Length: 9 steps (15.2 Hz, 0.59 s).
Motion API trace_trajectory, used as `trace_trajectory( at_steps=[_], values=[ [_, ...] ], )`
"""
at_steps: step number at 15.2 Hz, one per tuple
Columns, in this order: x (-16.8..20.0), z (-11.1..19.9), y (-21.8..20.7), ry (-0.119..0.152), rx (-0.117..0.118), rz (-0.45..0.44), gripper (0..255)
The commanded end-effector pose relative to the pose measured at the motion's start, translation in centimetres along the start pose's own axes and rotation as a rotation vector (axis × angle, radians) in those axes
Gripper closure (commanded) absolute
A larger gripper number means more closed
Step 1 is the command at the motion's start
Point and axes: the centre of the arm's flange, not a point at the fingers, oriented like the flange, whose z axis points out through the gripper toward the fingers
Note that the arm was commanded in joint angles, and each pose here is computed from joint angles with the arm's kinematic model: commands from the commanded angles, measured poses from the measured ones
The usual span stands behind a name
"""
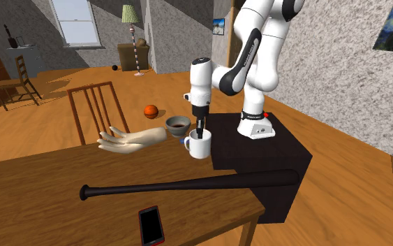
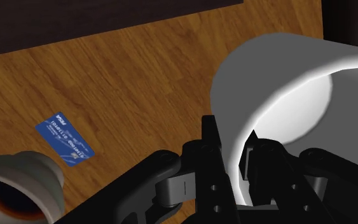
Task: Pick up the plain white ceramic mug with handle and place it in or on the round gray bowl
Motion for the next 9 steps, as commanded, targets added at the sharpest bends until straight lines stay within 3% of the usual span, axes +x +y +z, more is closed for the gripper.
trace_trajectory(
  at_steps=[1,9],
  values=[
    [-0.1,-1.0,0.0,0.000,0.000,0.000,255],
    [-0.1,-4.9,0.0,0.000,0.000,0.000,255]
  ],
)
